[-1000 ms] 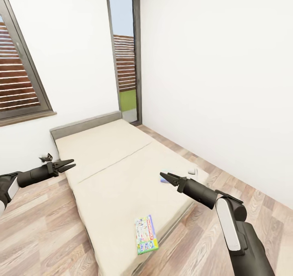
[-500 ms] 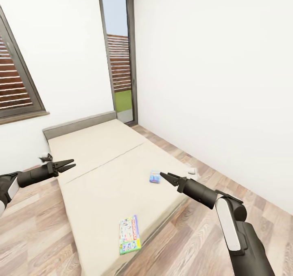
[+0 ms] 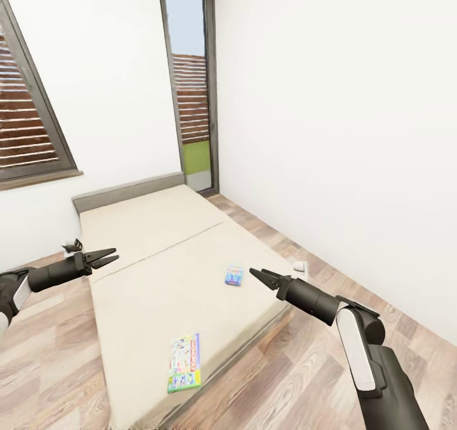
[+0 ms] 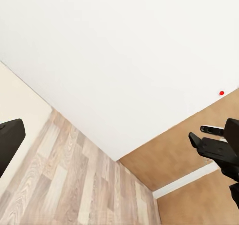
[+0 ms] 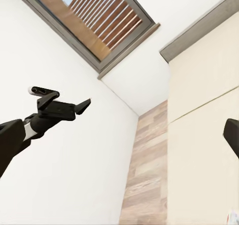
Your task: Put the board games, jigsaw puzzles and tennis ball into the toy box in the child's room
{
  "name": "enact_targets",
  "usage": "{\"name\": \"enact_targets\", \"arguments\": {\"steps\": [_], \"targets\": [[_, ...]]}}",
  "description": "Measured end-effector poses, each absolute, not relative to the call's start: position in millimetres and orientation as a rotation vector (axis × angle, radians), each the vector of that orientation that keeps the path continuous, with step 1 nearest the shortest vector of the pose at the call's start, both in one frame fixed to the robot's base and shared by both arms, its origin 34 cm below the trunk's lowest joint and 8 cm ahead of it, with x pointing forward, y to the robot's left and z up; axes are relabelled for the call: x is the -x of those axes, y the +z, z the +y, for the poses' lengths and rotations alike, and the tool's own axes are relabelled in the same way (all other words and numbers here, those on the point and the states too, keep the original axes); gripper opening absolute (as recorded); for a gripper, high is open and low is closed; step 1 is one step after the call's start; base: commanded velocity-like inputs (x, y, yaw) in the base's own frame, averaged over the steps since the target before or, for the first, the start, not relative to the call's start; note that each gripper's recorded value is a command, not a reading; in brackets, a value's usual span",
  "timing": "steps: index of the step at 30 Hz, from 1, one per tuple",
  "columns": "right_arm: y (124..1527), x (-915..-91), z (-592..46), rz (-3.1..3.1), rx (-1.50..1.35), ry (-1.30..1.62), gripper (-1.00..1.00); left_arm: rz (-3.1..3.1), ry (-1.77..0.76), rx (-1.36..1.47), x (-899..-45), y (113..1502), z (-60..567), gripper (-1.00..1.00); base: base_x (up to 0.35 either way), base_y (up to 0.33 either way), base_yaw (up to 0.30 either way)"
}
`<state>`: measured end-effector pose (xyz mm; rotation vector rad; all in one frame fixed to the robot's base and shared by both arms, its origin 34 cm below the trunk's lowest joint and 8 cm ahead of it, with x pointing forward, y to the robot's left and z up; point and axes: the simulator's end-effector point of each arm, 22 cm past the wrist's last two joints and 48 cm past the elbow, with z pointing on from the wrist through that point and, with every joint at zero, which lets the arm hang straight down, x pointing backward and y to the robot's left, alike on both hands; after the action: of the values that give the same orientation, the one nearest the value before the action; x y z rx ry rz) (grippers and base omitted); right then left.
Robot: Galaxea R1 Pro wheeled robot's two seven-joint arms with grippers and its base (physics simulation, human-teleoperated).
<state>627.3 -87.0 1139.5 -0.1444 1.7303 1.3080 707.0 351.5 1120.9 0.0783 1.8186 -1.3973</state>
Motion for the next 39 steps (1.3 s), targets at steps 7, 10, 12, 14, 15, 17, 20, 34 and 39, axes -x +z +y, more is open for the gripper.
{"name": "enact_targets", "arguments": {"steps": [7,10,12,14,15,17,20,34,39], "targets": [[1139.4,-627.3,-87.1,1.731,0.144,1.308,1.0,1.818,-1.4,-0.079,-707.2,1120.6,349.9,1.0,0.0,-0.303,0.283],[1139.3,-627.4,-87.1,1.731,0.144,1.307,1.0,1.818,-1.401,-0.079,-707.2,1120.6,349.8,1.0,0.0,-0.303,0.29],[1139.3,-627.4,-87.1,1.731,0.144,1.307,1.0,1.818,-1.401,-0.079,-707.2,1120.6,349.7,1.0,0.0,-0.303,0.29],[1139.2,-627.4,-87.1,1.731,0.145,1.307,1.0,1.818,-1.401,-0.079,-707.2,1120.6,349.7,1.0,0.0,-0.303,0.29],[1139.2,-627.4,-87.1,1.731,0.145,1.306,1.0,1.818,-1.401,-0.079,-707.2,1120.6,349.7,1.0,0.0,-0.303,0.291],[1139.2,-627.4,-87.0,1.731,0.145,1.307,1.0,1.818,-1.401,-0.079,-707.2,1120.6,349.7,1.0,0.0,-0.303,0.291],[1139.2,-627.4,-87.0,1.731,0.145,1.307,1.0,1.818,-1.401,-0.079,-707.2,1120.6,349.8,1.0,0.0,-0.297,0.291],[1139.1,-627.4,-87.1,1.732,0.144,1.306,1.0,1.817,-1.402,-0.078,-707.3,1120.8,349.7,1.0,0.0,-0.166,0.291],[1139.3,-627.3,-87.1,1.731,0.144,1.307,1.0,1.817,-1.402,-0.078,-707.3,1120.9,349.7,1.0,0.0,-0.013,0.291]]}}
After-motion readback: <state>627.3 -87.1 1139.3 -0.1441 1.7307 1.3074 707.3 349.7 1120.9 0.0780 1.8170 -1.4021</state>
